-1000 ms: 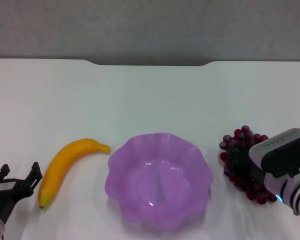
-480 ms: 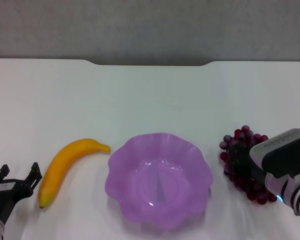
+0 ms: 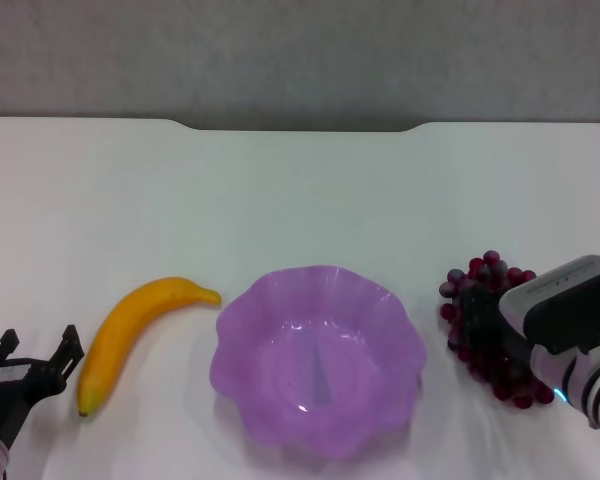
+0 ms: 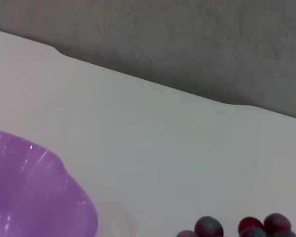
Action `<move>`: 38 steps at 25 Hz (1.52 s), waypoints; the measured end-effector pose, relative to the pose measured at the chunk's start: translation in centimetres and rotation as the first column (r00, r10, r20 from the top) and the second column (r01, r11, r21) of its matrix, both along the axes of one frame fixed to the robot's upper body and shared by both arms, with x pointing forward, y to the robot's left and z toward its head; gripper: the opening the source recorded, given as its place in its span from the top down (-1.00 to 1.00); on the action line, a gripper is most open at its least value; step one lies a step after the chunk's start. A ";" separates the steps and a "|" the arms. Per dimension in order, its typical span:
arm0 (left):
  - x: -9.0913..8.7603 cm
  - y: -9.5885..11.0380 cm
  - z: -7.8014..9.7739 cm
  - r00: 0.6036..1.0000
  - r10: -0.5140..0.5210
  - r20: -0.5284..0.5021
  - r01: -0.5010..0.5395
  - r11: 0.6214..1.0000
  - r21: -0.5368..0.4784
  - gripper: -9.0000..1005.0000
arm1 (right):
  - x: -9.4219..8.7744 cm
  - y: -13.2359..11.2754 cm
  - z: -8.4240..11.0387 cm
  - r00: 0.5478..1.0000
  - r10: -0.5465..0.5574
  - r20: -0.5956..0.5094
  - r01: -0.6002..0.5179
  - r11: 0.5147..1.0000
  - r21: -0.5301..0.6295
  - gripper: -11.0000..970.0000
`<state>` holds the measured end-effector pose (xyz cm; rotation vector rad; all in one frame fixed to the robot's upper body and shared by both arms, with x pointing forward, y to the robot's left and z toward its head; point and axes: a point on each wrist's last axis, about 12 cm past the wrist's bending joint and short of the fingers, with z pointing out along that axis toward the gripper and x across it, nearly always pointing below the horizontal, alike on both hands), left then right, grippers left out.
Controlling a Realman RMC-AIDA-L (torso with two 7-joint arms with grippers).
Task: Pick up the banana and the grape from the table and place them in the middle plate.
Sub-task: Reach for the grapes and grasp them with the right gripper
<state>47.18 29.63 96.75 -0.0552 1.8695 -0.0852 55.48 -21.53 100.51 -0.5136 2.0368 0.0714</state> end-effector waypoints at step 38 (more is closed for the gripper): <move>0.2 -0.2 0.1 1.000 -0.004 0.003 0.004 1.000 -0.001 -0.63 | -1.3 0.0 -1.4 0.998 0.002 -0.064 -0.001 1.000 0.016 -0.52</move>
